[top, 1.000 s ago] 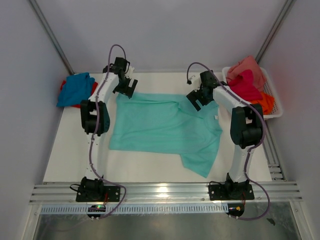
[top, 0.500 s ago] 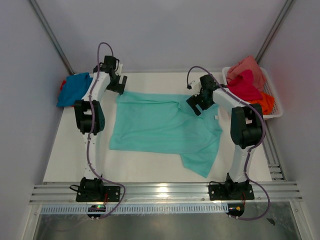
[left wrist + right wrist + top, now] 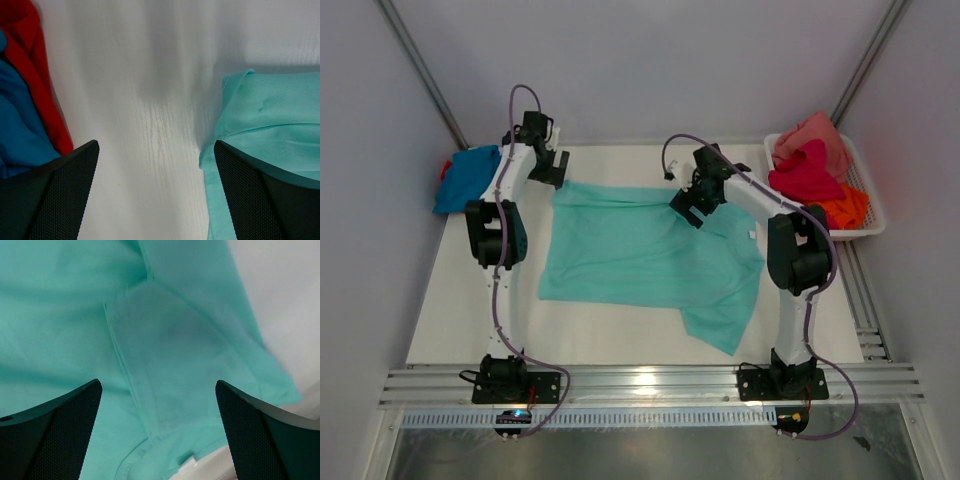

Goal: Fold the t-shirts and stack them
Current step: Flatten the tshirt out

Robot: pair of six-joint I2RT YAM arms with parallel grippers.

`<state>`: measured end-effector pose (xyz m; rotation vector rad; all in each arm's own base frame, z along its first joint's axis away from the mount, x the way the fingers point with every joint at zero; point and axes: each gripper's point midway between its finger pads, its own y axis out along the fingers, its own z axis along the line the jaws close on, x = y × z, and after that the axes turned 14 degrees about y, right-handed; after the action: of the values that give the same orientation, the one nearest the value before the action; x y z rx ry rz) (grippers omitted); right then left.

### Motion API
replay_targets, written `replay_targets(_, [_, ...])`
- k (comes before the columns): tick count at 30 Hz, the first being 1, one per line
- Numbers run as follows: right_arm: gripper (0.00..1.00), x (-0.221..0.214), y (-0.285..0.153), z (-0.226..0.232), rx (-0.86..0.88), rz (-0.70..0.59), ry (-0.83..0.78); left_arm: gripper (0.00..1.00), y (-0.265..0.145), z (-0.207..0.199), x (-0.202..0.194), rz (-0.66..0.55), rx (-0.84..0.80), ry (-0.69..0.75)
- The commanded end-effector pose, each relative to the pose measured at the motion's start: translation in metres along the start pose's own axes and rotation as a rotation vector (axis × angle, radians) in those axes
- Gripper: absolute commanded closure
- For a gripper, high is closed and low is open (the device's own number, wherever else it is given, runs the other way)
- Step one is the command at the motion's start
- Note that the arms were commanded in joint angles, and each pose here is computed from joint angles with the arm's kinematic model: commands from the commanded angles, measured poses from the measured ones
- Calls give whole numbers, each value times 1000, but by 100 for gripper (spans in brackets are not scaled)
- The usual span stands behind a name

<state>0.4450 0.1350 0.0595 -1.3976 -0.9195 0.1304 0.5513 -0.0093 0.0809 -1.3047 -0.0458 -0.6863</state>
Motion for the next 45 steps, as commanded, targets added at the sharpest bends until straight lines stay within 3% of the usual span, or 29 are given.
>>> replay_targets(1, [1,68,-4,9,-5,-134,-104,1,-31,18,24,-94,48,-32])
replay_targets(9, [4,116,33,10,-29,-127,-33,1,-38,18,20,-86,50,-29])
replay_targets(21, [5,70,22,6,-126,-6,132,1,-35,21,14,-76,38,-42])
replay_targets(33, [7,61,-11,14,-121,3,165,1,-29,17,14,-73,16,-51])
replay_targets(36, [10,62,-21,18,-114,-9,149,1,-29,17,12,-68,15,-51])
replay_targets(39, [20,58,-22,27,-70,2,148,1,-28,17,11,-66,15,-54])
replay_targets(45, [23,54,-20,50,30,22,140,1,-26,15,9,-60,9,-58])
